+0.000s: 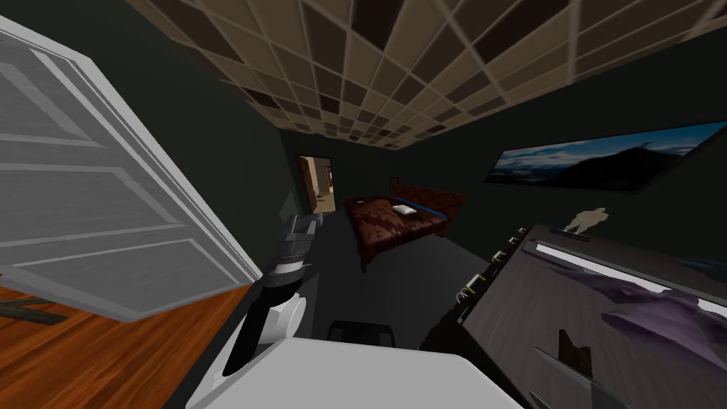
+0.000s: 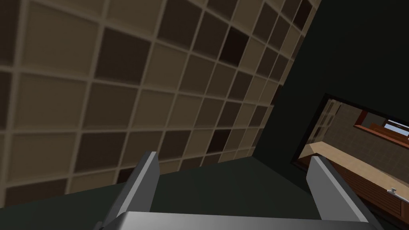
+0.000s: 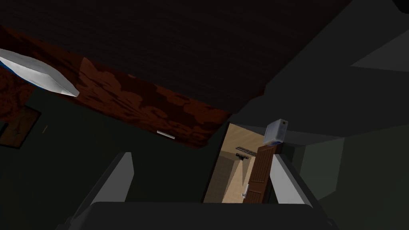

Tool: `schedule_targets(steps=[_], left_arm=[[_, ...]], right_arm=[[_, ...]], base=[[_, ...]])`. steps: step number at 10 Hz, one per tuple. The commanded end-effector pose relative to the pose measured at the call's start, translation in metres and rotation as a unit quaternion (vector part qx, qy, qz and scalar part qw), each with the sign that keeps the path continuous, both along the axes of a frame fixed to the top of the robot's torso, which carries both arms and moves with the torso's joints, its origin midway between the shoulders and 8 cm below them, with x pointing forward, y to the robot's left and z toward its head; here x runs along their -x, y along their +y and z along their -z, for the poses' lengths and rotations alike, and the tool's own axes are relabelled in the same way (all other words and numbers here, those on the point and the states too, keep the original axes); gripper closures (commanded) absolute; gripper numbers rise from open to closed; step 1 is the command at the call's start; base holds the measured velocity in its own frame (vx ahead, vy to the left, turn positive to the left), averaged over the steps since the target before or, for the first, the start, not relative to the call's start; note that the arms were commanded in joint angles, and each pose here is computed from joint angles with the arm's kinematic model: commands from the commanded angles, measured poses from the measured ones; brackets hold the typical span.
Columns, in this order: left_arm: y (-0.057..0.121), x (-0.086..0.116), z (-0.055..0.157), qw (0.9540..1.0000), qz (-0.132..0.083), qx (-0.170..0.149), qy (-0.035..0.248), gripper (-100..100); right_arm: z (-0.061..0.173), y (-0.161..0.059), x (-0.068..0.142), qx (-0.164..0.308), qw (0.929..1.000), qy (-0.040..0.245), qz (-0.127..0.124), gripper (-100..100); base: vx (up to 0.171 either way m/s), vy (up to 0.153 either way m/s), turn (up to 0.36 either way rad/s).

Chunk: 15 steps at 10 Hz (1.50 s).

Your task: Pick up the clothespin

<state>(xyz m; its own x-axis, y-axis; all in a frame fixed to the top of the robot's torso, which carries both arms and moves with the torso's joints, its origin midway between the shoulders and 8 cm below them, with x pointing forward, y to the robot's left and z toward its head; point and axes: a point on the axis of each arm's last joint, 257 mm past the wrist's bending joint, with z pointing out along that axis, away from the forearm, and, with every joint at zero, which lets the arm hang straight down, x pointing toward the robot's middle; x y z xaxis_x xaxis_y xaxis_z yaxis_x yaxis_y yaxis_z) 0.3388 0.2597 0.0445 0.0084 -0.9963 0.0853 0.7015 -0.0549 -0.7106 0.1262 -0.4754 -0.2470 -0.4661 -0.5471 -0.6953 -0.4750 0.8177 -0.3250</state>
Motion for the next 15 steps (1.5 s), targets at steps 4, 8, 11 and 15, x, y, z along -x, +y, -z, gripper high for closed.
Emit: schedule_targets(steps=[4,8,11,15], left_arm=[[0.0,0.0,0.0,1.0,0.0,0.0,0.0,0],[0.0,0.0,0.0,1.0,0.0,0.0,0.0,0],[0.0,0.0,0.0,1.0,0.0,0.0,0.0,0],[0.0,0.0,0.0,1.0,0.0,0.0,0.0,0]], right_arm=[[0.016,-0.037,0.036,0.093,0.9903,0.08,-0.064,-100],[0.022,-0.065,0.067,0.151,0.9708,0.145,-0.117,-100],[0.025,-0.076,0.078,0.175,0.9568,0.176,-0.152,-100],[0.028,-0.098,0.098,0.214,0.9285,0.223,-0.205,-100]], base=[[-0.024,-0.049,0.2],[-0.037,-0.053,0.208],[-0.044,-0.059,0.182],[-0.042,-0.05,0.165]])
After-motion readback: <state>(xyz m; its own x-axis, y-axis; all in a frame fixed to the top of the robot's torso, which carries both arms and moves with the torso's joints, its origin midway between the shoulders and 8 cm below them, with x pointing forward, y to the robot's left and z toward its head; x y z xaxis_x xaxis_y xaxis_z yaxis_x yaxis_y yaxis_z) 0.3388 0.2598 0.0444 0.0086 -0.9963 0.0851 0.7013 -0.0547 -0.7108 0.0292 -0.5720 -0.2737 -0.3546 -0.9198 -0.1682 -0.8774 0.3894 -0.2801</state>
